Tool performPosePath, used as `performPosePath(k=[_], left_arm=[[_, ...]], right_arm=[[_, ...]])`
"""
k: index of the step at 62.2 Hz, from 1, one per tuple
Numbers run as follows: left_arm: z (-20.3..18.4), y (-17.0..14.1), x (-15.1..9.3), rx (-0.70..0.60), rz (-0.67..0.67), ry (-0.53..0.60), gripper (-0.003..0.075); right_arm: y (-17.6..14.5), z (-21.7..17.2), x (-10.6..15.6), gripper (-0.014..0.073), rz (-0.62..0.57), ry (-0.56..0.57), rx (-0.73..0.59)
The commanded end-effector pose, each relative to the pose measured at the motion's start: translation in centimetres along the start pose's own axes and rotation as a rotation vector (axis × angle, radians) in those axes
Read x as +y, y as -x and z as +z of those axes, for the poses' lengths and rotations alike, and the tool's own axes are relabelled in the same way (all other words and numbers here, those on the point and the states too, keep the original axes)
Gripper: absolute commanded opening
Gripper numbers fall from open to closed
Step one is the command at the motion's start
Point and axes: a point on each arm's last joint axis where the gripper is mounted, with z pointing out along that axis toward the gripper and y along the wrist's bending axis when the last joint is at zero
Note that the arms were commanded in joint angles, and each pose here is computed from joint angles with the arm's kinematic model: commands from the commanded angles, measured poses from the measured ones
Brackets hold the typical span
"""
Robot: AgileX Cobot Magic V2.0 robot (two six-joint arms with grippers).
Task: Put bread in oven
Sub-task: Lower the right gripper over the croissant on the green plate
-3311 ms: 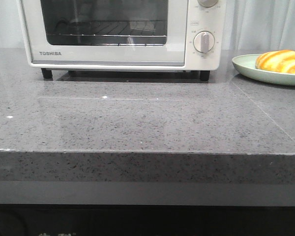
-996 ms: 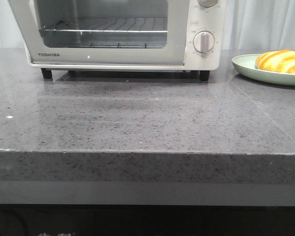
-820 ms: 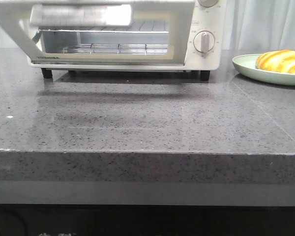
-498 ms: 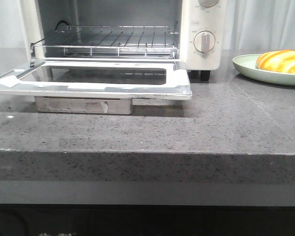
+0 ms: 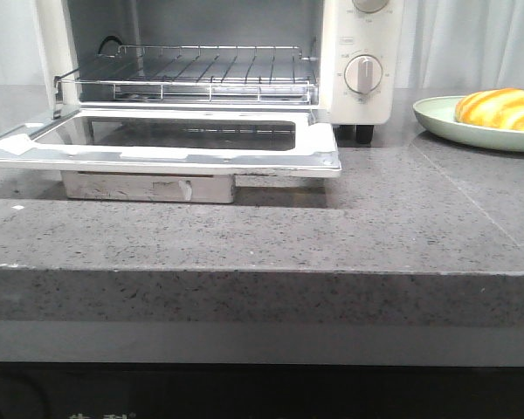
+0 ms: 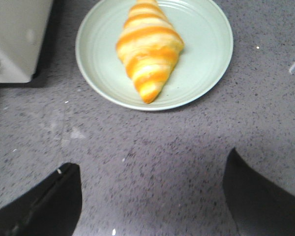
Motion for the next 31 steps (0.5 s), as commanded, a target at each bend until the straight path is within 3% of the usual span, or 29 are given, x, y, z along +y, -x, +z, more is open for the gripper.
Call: performPosePath(k=[1, 31], left_arm=[[-0.7, 1.2, 0.0, -0.098, -0.008, -0.009, -0.0018], [-0.7, 1.2, 0.0, -0.097, -0.01, -0.012, -0.0018]], right_arm=[[2.6, 0.5, -0.1, 0.0601, 0.003, -0.007, -0.051], [6.5, 11.0, 0.1, 0.0601, 0.027, 0.029, 0.134]])
